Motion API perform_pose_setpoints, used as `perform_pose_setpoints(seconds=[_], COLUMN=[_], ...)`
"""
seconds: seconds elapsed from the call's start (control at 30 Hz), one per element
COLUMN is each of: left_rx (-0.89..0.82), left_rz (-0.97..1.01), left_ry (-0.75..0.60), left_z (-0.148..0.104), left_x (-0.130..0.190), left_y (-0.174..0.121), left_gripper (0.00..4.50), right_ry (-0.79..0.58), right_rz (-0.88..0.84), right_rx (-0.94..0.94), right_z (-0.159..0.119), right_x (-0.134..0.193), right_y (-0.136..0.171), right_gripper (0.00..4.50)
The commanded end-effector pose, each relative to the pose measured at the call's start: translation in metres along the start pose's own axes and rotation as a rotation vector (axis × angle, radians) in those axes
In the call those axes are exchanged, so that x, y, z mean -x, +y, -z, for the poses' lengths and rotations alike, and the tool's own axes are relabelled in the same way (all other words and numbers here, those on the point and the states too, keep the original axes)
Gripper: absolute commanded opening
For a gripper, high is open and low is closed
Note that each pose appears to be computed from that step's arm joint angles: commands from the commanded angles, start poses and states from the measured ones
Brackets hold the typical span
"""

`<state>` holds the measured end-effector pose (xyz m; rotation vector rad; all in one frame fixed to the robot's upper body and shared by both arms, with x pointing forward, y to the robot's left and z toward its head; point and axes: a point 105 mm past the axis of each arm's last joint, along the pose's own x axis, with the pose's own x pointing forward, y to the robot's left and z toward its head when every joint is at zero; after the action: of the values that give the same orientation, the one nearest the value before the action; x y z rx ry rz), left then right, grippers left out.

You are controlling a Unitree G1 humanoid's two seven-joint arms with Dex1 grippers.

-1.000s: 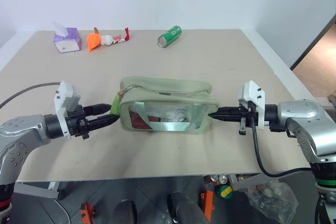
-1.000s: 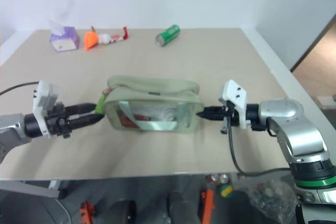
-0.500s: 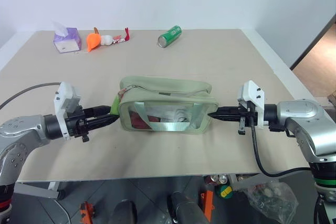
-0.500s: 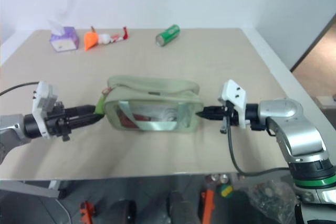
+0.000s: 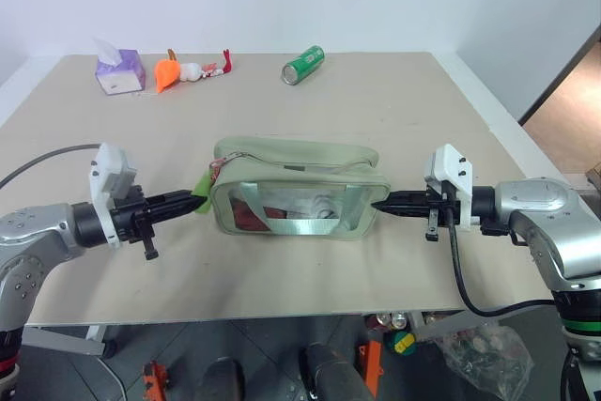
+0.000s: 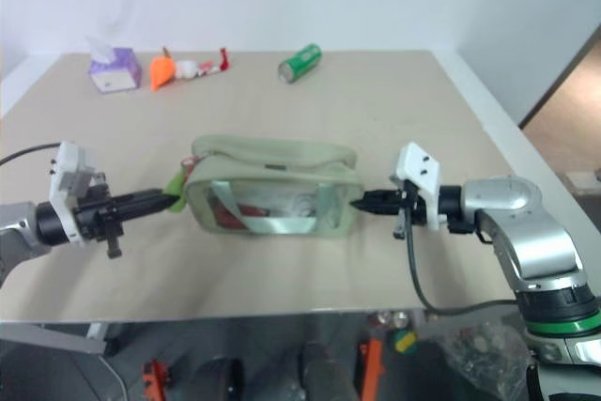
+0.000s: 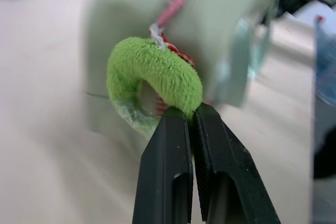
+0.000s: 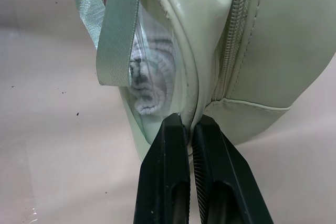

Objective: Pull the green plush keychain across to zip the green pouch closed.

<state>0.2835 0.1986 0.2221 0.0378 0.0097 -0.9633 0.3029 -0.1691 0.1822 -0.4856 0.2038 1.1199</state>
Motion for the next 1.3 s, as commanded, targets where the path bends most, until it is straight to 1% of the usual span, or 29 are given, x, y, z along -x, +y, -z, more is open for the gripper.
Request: perform_pose_setpoints(seconds=[0.03,0.13,0.2,0.27,0.4,0.5,0.53,0.6,0.7,0.87,0.93,1.07,1.1,1.13,1.23,1.3], left_rx=[-0.080,-0.111,-0.135,-0.167,-0.243,-0.248,-0.240,-0.225,-0.202,-0.191,-0.185,-0.116,-0.102,-0.097,-0.107,-0.087], left_rz=[-0.019,0.005,0.045,0.097,0.206,0.237,0.245,0.246,0.242,0.221,0.212,0.163,0.141,0.122,0.096,0.092], left_ry=[-0.173,-0.229,-0.232,-0.191,-0.076,-0.072,-0.076,-0.071,-0.072,-0.125,-0.150,-0.235,-0.227,-0.200,-0.024,0.046], left_z=[-0.054,-0.073,-0.079,-0.076,-0.058,-0.054,-0.054,-0.052,-0.051,-0.063,-0.068,-0.083,-0.080,-0.074,-0.038,-0.019], left_x=[0.008,0.002,-0.010,-0.024,-0.053,-0.064,-0.065,-0.066,-0.062,-0.054,-0.049,-0.028,-0.020,-0.014,-0.002,0.003], left_y=[0.005,0.003,-0.003,-0.011,-0.030,-0.034,-0.034,-0.033,-0.030,-0.025,-0.025,-0.017,-0.013,-0.011,-0.011,-0.012], left_gripper=[0.07,0.07,0.07,0.07,0.07,0.07,0.55,1.07,2.04,3.83,4.44,4.48,4.48,4.48,4.48,4.48], right_ry=[-0.002,-0.002,-0.004,-0.007,-0.011,-0.013,-0.013,-0.013,-0.009,-0.007,-0.008,-0.009,-0.009,-0.009,-0.010,-0.011], right_rz=[-0.027,-0.028,-0.028,-0.027,-0.023,-0.019,-0.018,-0.014,-0.010,-0.010,-0.012,-0.018,-0.019,-0.020,-0.024,-0.027], right_rx=[0.027,0.029,0.030,0.032,0.034,0.033,0.032,0.030,0.026,0.025,0.025,0.026,0.026,0.026,0.025,0.024], right_z=[-0.005,-0.005,-0.006,-0.007,-0.008,-0.008,-0.007,-0.007,-0.006,-0.006,-0.006,-0.006,-0.006,-0.006,-0.006,-0.006], right_x=[-0.005,-0.005,-0.006,-0.006,-0.007,-0.007,-0.007,-0.006,-0.005,-0.004,-0.006,-0.007,-0.007,-0.007,-0.007,-0.008], right_y=[0.004,0.004,0.003,0.003,0.002,0.004,0.005,0.005,0.006,0.007,0.006,0.007,0.007,0.007,0.007,0.007], right_gripper=[0.00,0.00,0.00,0.00,0.00,0.00,0.00,0.00,0.00,0.00,0.00,0.00,0.00,0.00,0.00,0.00])
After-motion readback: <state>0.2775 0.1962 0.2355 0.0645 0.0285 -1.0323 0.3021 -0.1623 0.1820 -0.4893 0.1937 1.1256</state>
